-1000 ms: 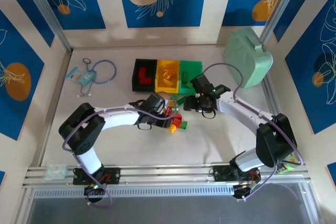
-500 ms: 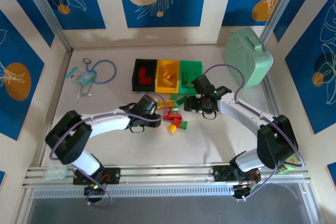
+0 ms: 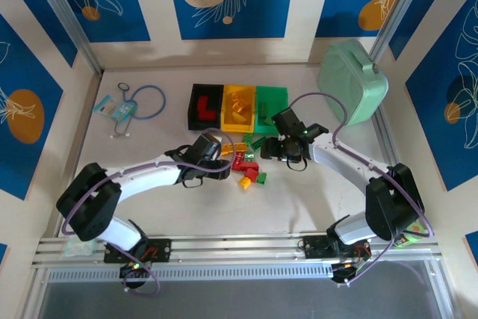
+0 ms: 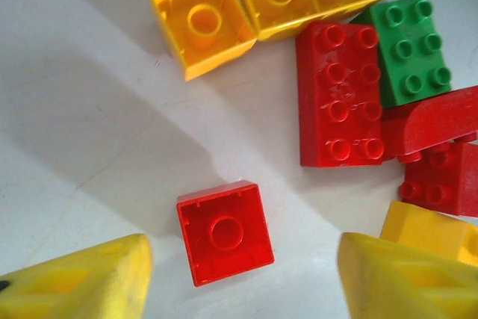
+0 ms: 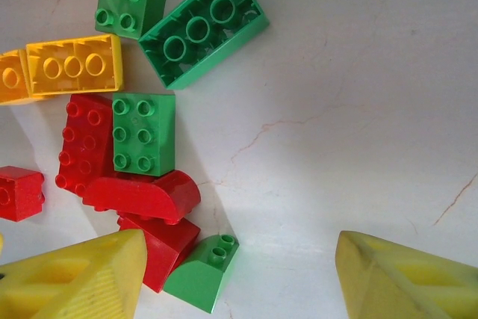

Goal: Sort the legos into containers by color
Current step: Move the lego to the center of the table, then pick up the lego from the center of the table.

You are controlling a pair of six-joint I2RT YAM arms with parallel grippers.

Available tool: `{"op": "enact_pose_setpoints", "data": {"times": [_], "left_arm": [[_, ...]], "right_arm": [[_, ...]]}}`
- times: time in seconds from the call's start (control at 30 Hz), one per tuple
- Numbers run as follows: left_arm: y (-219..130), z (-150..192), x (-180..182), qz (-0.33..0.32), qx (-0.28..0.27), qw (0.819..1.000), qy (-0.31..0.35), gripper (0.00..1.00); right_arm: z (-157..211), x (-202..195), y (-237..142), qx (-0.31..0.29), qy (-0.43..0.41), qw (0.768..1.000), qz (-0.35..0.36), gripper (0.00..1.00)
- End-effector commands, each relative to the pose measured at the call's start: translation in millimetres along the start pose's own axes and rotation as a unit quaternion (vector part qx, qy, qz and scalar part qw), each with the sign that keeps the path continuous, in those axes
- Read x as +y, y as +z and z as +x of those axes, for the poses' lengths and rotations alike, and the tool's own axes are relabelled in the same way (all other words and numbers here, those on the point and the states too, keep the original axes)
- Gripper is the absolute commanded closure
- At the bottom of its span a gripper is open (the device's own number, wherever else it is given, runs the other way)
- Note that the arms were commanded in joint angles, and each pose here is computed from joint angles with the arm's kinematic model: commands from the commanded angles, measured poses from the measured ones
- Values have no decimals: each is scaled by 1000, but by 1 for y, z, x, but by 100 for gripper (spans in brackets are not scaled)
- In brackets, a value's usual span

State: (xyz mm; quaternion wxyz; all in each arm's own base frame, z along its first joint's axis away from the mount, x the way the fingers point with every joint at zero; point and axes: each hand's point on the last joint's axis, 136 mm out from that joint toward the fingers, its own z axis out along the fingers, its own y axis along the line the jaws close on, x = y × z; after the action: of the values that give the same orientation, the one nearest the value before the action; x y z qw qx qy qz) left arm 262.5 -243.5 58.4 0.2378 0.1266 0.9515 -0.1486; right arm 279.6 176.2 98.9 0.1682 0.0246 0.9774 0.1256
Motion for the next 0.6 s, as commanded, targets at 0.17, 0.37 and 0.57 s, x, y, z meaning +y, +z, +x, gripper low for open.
{"op": "enact_pose_setpoints", "data": {"times": [0.17, 0.37, 0.57], "left_arm": [[15, 1, 1, -19, 33, 999, 10, 30], [26, 7, 12, -54, 55, 997, 13, 37], [24, 5, 14, -66, 56, 996, 20, 60]], "right_arm": [[6, 2, 1, 7, 6, 1000, -6, 32], [6, 1, 2, 8, 5, 1000, -3, 32], [7, -1, 4, 9, 7, 1000, -1, 32]]}}
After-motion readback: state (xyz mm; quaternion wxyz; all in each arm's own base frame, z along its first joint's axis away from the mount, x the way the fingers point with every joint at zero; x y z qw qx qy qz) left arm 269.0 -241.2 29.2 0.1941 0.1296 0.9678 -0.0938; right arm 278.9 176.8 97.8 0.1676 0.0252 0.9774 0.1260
